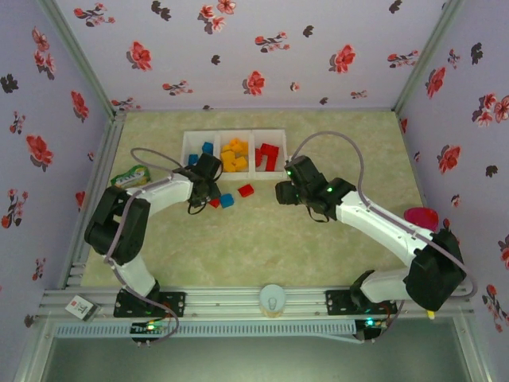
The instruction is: Sort the legos into containers by color
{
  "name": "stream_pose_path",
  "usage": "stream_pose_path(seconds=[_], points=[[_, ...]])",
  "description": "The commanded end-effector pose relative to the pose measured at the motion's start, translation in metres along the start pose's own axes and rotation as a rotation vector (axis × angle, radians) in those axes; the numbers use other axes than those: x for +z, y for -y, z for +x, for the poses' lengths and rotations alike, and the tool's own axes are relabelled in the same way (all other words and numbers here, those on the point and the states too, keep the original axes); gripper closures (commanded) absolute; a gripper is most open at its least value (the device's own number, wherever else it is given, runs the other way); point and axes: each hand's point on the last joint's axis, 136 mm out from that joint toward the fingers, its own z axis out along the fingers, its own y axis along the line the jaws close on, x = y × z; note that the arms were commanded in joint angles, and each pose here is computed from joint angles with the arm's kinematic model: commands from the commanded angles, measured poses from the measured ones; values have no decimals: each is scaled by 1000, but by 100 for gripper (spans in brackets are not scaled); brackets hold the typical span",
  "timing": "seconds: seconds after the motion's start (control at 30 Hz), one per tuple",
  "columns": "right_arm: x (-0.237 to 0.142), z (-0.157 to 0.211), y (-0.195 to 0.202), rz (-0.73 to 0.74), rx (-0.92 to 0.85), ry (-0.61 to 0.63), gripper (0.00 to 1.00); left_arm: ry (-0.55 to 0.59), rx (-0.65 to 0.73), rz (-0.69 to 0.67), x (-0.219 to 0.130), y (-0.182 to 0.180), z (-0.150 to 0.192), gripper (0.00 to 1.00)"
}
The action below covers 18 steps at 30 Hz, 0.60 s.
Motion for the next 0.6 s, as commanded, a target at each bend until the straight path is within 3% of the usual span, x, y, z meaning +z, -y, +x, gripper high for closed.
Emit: stream_pose_path(seconds=[0.0, 0.3, 0.57], points=[[-1, 4, 10, 39, 12, -4, 38, 9, -4, 0, 3, 3, -6, 58], [-3, 5, 13, 52, 13, -2, 39, 6, 36, -20, 1, -3, -5, 79], [-2, 6, 16, 52, 24, 10, 39, 20, 136, -7, -34, 0, -14, 82]])
